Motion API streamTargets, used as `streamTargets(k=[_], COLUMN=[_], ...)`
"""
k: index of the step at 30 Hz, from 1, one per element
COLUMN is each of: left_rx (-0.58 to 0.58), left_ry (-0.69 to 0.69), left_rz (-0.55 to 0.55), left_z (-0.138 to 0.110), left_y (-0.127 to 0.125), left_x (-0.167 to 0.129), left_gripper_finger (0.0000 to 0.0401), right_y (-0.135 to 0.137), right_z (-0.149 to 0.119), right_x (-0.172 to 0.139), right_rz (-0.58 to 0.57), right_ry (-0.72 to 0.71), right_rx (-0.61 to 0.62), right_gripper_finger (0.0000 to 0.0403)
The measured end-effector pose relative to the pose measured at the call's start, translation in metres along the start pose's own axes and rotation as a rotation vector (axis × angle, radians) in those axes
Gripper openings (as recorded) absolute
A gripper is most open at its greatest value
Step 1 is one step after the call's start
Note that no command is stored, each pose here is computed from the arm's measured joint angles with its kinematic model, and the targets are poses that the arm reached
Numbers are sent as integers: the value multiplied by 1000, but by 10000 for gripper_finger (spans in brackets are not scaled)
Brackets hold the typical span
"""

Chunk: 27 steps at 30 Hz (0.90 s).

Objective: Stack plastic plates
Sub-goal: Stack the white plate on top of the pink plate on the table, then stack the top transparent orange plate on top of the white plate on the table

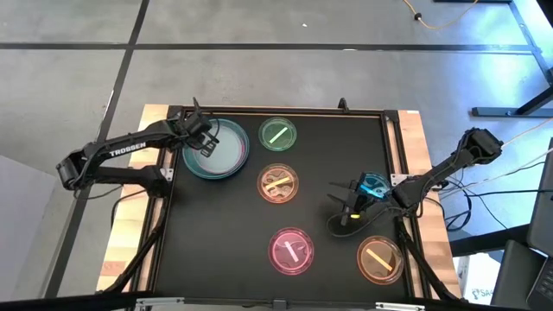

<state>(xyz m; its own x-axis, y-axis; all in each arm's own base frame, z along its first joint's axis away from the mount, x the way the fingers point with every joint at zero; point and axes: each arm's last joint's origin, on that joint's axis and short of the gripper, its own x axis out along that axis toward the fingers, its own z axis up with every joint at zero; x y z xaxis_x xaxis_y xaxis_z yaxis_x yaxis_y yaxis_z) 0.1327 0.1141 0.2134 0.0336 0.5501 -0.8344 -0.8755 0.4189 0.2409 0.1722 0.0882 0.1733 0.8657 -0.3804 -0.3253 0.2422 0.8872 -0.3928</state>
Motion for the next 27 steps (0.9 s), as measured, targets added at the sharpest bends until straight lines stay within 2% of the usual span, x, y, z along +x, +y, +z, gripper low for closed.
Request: streamTargets(k=[5, 10, 19, 23, 27], left_rx=[41, 57, 250, 368, 490], left_ry=[4, -108, -401, -486, -483], left_rz=[-10, -75, -629, -763, -826], left_z=[1, 13, 26, 21, 6], left_y=[0, -4, -63, -95, -128], left_x=[-2, -19, -52, -64, -65], left_gripper_finger=[114, 125, 126, 126, 126], right_y=[0, 0, 0, 0, 1], right_z=[0, 1, 1, 0, 0], right_x=[0, 0, 0, 0, 0], right_rz=[0, 1, 2, 3, 11], right_ry=[0, -4, -4, -3, -1], right_rx=[22, 39, 96, 104, 101], right_gripper_finger=[184, 184, 184, 184, 184])
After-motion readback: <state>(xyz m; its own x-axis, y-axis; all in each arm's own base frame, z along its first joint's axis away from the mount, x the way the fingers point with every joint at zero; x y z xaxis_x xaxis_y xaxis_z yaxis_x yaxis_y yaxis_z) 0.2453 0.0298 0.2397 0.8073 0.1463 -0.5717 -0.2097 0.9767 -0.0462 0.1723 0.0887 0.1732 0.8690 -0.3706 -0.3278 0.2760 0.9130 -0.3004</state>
